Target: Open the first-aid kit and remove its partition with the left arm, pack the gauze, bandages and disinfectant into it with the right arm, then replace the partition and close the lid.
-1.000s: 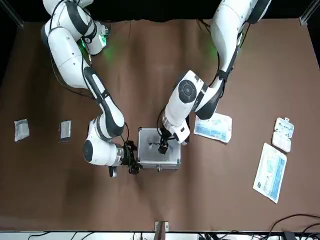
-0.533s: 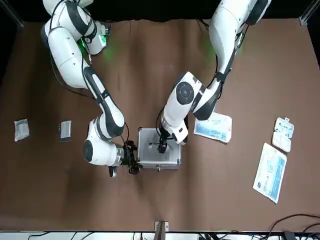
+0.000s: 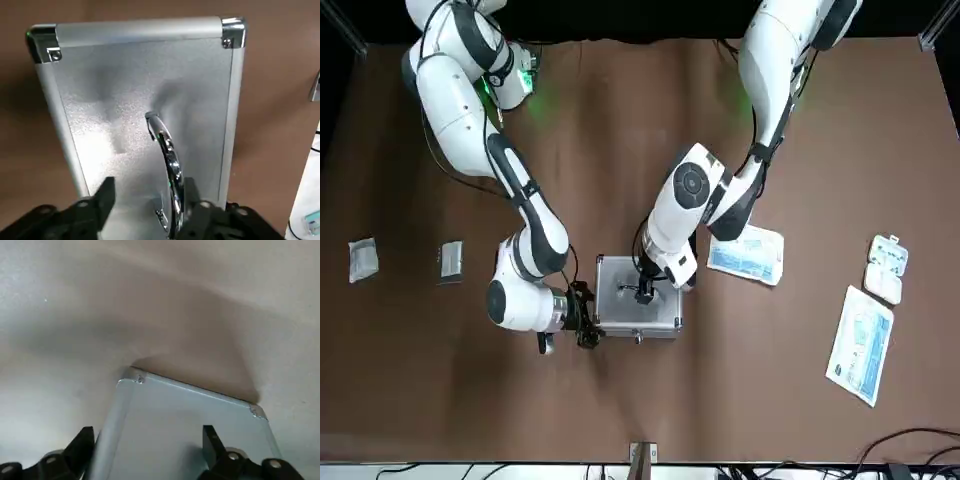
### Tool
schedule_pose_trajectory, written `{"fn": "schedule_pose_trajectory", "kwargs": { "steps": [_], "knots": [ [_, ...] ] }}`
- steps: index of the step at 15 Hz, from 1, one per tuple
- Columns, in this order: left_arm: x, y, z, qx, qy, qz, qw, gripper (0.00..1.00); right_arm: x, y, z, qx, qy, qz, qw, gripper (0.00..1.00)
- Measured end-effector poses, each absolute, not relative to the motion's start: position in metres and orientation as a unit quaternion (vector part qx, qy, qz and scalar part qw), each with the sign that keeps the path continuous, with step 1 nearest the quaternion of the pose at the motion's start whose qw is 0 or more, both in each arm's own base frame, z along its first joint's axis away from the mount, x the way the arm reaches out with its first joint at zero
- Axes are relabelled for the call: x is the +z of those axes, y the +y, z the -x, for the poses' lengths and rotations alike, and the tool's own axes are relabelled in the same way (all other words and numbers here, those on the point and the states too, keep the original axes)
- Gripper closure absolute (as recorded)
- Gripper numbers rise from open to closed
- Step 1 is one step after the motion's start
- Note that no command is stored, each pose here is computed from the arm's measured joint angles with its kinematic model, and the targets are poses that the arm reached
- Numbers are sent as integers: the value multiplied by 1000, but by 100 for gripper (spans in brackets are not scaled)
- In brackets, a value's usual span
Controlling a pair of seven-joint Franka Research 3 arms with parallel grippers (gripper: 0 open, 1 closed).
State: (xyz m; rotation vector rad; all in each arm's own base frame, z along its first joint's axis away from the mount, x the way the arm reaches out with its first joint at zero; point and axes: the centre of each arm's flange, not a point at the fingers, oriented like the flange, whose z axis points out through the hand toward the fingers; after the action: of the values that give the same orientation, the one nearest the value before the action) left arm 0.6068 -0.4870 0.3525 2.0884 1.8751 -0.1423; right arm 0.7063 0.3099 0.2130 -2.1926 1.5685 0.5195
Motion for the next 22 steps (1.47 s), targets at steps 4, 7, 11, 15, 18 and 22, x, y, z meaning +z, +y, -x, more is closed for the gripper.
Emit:
{"fn": "schedule_pose_trajectory", "kwargs": {
  "steps": [4, 7, 11, 15, 18, 22],
  "knots": [
    [354, -487, -607, -49, 658, -733, 167, 61, 213, 310, -706, 186, 560, 783, 197, 7],
    [355, -486, -609, -49, 662, -729, 168, 87, 213, 310, -706, 186, 560, 783, 197, 7],
    [355, -486, -609, -49, 663, -728, 168, 87, 213, 310, -706, 186, 560, 783, 197, 7],
    [358, -486, -609, -49, 662, -729, 167, 87, 213, 310, -706, 186, 560, 783, 197, 7],
    [372, -488, -604, -51, 659, -732, 163, 87, 213, 310, -706, 185, 560, 783, 197, 7],
    [388, -491, -594, -55, 659, -735, 149, 87, 213, 310, -706, 185, 560, 783, 197, 7]
  ]
}}
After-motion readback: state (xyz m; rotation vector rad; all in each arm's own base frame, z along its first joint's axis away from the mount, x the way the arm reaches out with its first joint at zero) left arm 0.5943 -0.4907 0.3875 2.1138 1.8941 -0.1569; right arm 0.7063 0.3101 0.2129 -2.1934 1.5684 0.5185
